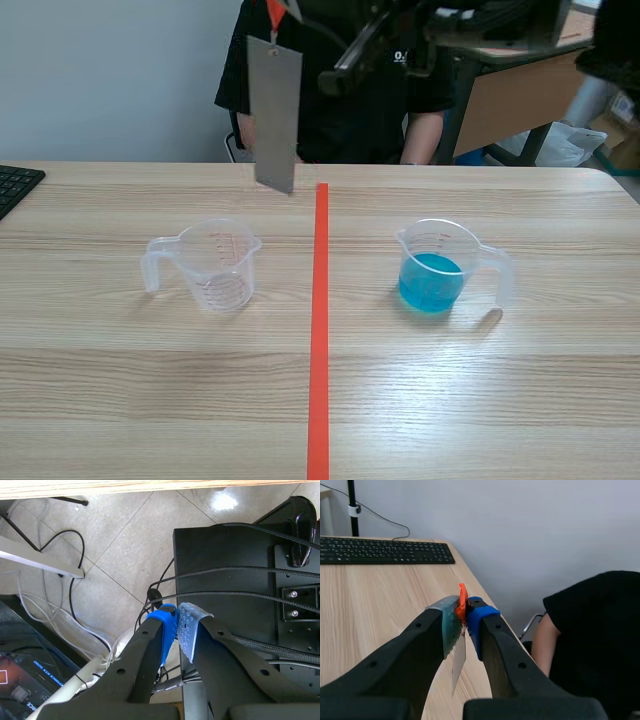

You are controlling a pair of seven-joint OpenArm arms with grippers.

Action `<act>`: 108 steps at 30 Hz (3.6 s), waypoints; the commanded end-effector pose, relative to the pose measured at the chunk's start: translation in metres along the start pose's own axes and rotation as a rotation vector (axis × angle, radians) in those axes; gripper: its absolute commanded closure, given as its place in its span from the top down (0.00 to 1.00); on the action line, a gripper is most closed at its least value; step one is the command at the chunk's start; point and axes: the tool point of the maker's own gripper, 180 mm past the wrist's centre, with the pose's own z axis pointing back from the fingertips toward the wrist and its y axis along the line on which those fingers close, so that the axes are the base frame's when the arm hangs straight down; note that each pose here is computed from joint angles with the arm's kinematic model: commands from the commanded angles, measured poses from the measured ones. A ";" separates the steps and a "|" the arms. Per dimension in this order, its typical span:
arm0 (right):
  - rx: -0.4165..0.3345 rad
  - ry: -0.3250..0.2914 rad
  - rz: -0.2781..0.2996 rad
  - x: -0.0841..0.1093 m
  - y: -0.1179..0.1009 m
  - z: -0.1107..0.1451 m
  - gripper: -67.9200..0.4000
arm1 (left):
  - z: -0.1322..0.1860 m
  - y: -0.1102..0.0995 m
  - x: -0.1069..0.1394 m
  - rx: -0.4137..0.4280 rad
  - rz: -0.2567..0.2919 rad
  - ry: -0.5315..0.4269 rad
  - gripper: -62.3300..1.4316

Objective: Do the redox reaction experiment.
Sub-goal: 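Move the plate over the blue solution, then point at the plate with the left hand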

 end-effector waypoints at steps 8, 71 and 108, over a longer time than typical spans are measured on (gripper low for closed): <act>-0.039 0.075 -0.011 -0.013 -0.030 0.049 0.03 | 0.002 -0.001 0.003 -0.005 -0.002 -0.013 0.10; -0.149 0.263 -0.029 -0.054 -0.074 0.122 0.03 | 0.025 -0.095 0.279 -0.602 -0.657 -0.690 0.10; -0.149 0.261 -0.030 -0.053 -0.074 0.122 0.03 | -0.074 -0.300 0.369 -0.736 -0.908 -0.863 0.10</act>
